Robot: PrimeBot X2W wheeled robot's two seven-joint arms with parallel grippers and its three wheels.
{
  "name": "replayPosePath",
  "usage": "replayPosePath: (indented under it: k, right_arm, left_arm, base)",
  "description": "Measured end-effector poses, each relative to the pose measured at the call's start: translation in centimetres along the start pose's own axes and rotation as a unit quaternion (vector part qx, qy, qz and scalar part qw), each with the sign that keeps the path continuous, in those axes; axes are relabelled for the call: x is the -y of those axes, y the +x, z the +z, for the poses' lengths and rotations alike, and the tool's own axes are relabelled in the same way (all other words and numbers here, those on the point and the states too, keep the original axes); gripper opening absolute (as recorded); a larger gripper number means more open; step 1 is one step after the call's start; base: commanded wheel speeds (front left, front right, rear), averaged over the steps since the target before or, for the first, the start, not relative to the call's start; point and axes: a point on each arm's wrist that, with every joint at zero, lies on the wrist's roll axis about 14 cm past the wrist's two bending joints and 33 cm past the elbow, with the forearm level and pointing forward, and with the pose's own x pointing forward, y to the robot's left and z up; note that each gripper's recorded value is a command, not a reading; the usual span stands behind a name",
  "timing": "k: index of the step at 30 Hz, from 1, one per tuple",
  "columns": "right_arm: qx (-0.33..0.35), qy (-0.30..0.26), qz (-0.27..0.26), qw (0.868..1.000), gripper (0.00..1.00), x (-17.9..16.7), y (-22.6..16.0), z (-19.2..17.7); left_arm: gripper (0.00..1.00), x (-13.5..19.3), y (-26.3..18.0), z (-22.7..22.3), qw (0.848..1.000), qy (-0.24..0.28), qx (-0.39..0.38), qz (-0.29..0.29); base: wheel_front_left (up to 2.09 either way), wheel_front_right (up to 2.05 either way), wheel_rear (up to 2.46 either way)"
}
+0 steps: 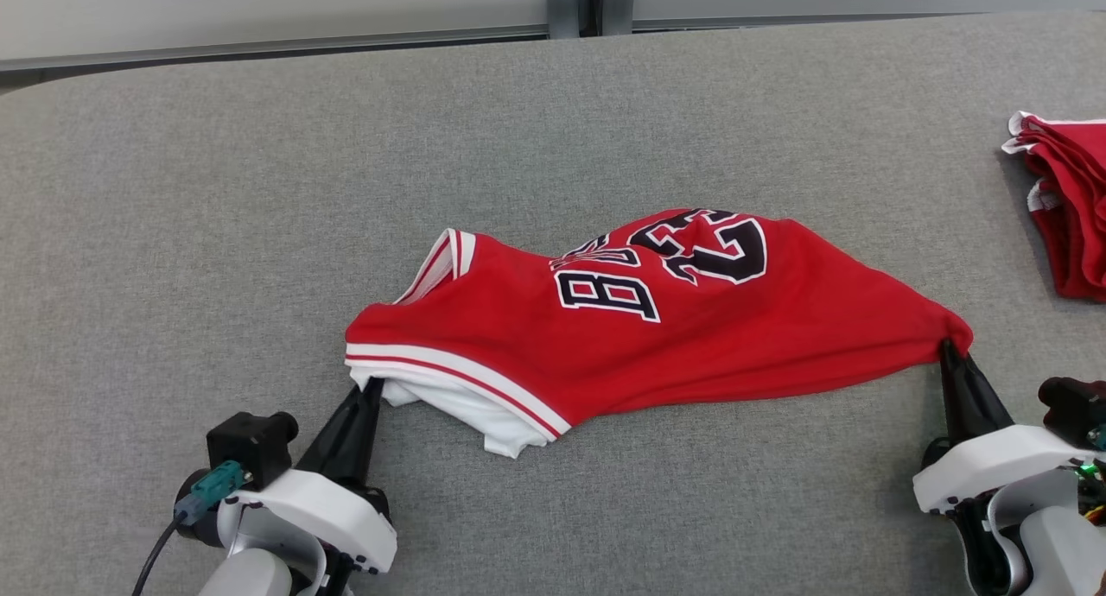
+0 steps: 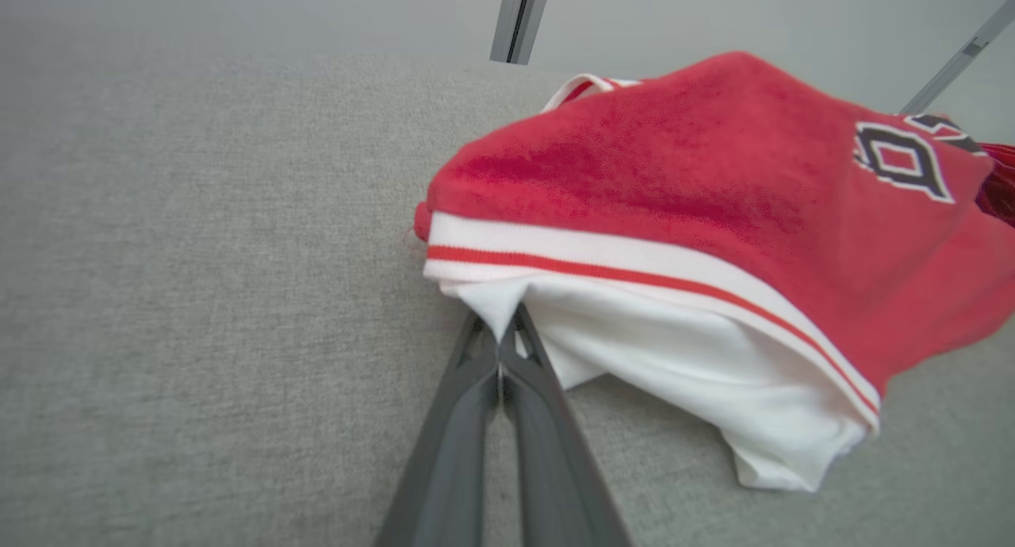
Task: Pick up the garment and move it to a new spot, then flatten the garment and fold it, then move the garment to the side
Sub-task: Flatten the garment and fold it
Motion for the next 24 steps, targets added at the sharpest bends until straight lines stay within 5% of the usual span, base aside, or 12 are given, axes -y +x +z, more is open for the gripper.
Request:
replayPosePath:
  k: [6,13,24]
  right_arm:
    - [0.075,-0.014,0.020,0.997,0.00,-0.5,-0.2,4.2]
    - [0.224,-0.064,0.069,0.970,0.00,-3.6,-2.8,14.7]
    - [0.398,-0.134,0.088,0.903,0.00,-7.3,-11.0,27.4]
  left_arm:
    - [0.00,-0.2,0.0,4.3,0.997,0.026,0.073,0.006]
    - [0.00,2.1,-1.3,13.0,0.979,0.081,0.186,-0.025]
    - [0.00,8.8,-8.4,27.9,0.902,0.157,0.394,-0.082]
  base:
    - [0.00,0.00,0.00]
    - [0.00,0.00,0.00]
    - [0.00,0.00,0.00]
